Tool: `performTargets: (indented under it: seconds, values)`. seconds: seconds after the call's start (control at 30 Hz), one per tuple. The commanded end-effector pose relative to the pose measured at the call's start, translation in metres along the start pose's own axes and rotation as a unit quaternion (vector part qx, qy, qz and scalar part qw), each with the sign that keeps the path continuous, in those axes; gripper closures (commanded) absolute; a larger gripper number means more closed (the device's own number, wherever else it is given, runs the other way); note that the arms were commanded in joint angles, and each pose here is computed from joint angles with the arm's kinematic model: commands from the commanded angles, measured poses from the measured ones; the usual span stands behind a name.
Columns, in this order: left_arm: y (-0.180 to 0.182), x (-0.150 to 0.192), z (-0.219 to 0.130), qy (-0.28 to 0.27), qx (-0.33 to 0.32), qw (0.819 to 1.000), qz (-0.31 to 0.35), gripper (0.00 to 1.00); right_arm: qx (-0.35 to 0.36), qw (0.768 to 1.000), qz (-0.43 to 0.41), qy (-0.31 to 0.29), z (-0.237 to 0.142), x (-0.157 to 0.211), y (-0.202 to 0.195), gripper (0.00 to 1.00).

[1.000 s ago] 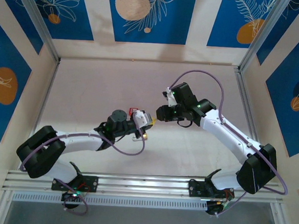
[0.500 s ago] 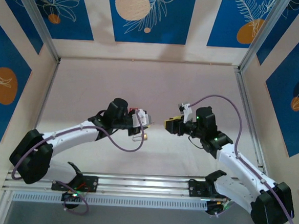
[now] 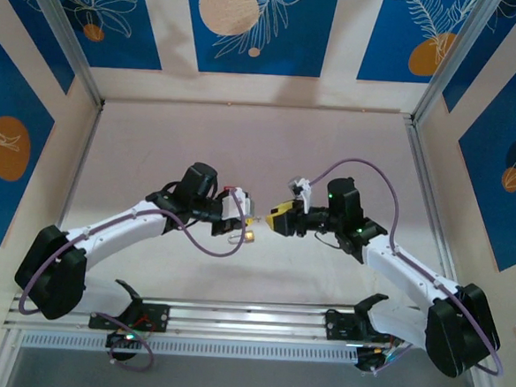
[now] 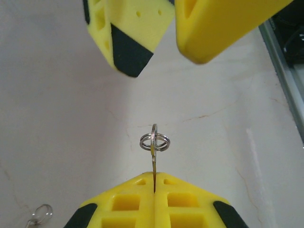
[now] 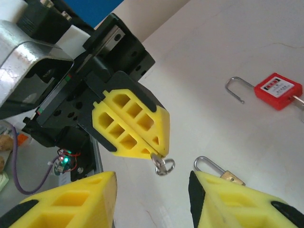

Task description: Unlock with the key

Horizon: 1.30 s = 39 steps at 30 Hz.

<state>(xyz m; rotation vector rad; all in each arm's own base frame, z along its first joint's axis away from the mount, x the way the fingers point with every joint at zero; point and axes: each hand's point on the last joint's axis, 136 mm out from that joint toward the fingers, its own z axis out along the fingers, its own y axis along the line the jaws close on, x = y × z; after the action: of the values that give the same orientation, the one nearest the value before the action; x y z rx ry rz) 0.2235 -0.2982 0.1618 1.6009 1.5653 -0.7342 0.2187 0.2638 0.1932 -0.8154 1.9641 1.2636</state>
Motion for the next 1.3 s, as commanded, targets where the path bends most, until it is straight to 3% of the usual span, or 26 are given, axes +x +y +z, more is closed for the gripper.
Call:
performTargets:
  seconds: [0.0, 0.23, 0.57, 0.8, 1.13, 1.27]
  values:
    - [-0.005, -0.015, -0.009, -0.018, 0.030, 0.999, 0.006, 1.00, -0.011, 0.999, -0.037, 0.004, 0.007, -0.007, 0.007, 0.55]
    - [-0.008, -0.016, -0.011, -0.015, 0.038, 0.999, 0.007, 1.00, -0.014, 0.999, -0.042, 0.031, 0.022, 0.004, 0.006, 0.58]
    - [-0.012, -0.016, -0.009, -0.019, 0.053, 0.998, -0.005, 1.00, -0.015, 0.998, -0.052, 0.024, 0.021, -0.002, 0.011, 0.77]
    - [-0.014, -0.016, -0.008, -0.021, 0.065, 0.998, -0.015, 1.00, -0.015, 0.998, -0.057, 0.032, 0.024, 0.001, 0.014, 0.81]
    - [-0.013, -0.017, -0.008, -0.022, 0.062, 0.998, -0.017, 1.00, -0.006, 0.998, -0.059, 0.037, 0.027, 0.002, 0.012, 0.98]
    - [-0.012, -0.018, -0.009, -0.025, 0.061, 0.998, -0.020, 1.00, -0.009, 0.997, -0.059, 0.043, 0.029, 0.004, 0.014, 0.99]
